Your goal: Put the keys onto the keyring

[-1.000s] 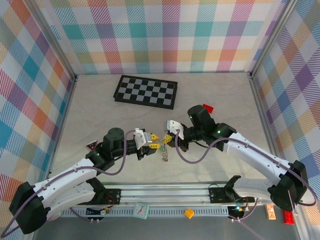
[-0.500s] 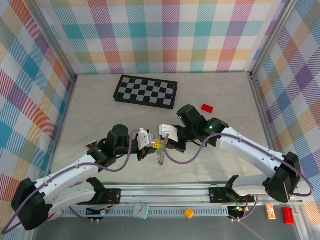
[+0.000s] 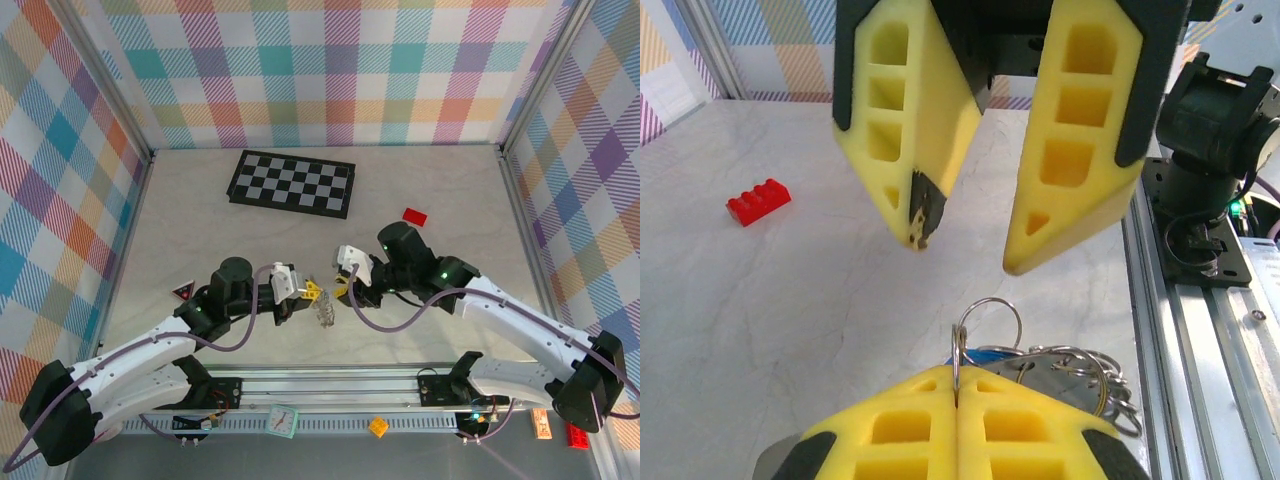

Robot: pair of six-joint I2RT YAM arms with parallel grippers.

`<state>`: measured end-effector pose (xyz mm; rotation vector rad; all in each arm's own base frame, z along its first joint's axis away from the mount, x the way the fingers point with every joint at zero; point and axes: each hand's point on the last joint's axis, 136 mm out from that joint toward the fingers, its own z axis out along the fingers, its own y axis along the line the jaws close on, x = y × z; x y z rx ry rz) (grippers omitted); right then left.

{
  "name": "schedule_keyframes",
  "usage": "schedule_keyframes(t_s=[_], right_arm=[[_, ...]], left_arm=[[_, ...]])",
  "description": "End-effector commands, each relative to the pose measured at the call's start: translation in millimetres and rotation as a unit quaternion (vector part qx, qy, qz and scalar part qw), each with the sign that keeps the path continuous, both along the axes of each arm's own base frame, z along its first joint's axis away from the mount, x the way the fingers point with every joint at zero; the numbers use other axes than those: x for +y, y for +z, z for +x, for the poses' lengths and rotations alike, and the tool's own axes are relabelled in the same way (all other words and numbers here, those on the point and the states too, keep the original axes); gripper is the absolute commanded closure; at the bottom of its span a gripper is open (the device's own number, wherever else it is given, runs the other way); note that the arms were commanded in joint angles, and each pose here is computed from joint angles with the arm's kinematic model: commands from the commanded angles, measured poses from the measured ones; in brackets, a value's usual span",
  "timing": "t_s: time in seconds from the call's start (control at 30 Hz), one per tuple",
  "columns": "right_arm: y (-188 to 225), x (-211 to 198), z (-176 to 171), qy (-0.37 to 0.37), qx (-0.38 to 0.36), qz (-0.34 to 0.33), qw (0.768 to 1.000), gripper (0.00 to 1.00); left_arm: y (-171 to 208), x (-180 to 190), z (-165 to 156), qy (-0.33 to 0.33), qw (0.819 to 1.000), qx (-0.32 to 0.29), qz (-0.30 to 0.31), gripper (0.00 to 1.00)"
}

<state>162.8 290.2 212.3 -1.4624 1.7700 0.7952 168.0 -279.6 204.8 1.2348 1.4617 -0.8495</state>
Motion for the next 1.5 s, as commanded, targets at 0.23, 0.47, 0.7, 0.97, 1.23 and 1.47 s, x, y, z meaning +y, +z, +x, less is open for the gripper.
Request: schedule_keyframes(t_s=[0.23,0.47,0.7,0.97,1.23,1.47], right_arm=[[17,18,-5,-0.04,0.114,0.087,0.989,0.67],[15,19,-4,-0.061,0.153,0.088,0.982,0.72],[10,20,-6,-0.059,0.169,0.082,0.981,0.81],[7,18,-1,-0.076,0.164,0.075,0.981,0.98],[-9,20,3,-0.078,0.184,0.065,0.978,1.0],[-15,23,3,-0.059,0.201,0.07,0.975,0.99]], left_arm=[[24,-1,3,0.01,0.998,-0.038,-0.051,1.0],[23,-1,5,0.015,0.998,-0.039,-0.052,1.0],[24,-2,6,0.016,0.998,-0.039,-0.054,1.0],[25,-2,6,0.016,0.997,-0.041,-0.057,1.0],[40,-3,2,0.005,0.994,-0.057,-0.094,1.0],[46,-4,1,0.0,0.992,-0.065,-0.107,1.0]])
